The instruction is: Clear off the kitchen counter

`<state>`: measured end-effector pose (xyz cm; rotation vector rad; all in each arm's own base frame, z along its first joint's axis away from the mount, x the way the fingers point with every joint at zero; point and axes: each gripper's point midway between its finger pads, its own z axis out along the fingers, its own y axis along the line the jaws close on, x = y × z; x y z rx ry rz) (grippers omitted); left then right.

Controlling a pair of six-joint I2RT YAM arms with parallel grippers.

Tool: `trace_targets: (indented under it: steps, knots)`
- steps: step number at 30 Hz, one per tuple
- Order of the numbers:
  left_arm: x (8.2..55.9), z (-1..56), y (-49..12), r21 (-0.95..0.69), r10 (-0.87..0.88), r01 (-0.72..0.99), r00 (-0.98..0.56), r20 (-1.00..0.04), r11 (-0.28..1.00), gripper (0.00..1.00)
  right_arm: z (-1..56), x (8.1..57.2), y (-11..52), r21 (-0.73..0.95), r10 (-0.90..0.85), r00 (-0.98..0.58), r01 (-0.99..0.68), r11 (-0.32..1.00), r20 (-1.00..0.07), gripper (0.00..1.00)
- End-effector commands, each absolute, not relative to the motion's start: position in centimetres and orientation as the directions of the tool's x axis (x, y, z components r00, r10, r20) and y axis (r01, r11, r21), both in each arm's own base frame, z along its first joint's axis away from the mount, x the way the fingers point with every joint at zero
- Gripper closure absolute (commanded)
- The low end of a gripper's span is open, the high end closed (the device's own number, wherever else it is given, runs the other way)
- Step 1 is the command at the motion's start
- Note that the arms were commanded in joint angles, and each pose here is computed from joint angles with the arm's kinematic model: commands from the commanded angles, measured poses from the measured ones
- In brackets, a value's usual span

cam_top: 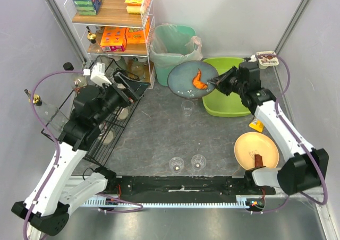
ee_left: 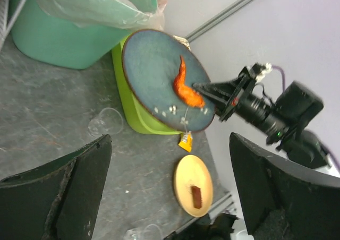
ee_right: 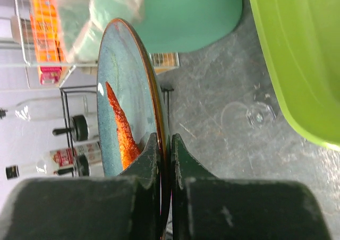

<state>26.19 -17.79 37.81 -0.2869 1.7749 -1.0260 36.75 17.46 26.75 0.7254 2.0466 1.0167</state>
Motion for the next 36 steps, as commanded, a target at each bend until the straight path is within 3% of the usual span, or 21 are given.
trace_targets:
  steps: [1, 17, 27, 36]
  knots:
    - [25.6, 38.1, -16.1, -0.599, -0.487, 0.323, -0.367, -0.793, 0.733, 0.04, 39.7, 40.3, 18.3, 0.904, 0.787, -0.455, -0.116, 0.411, -0.417, 1.00]
    - [24.2, 35.3, -15.5, -0.512, -0.377, 0.359, -0.384, -0.843, 0.780, 0.05, 43.3, 52.1, 19.3, 0.897, 0.834, -0.332, -0.124, 0.425, -0.441, 1.00]
    - [24.3, 33.3, -15.4, -0.457, -0.308, 0.363, -0.399, -0.864, 0.812, 0.05, 45.5, 58.7, 19.9, 0.900, 0.879, -0.220, -0.218, 0.378, -0.423, 1.00]
    - [23.5, 33.0, -15.4, -0.459, -0.309, 0.389, -0.390, -0.868, 0.799, 0.05, 46.5, 59.8, 20.1, 0.751, 0.770, -0.053, -0.273, 0.602, -0.636, 1.00]
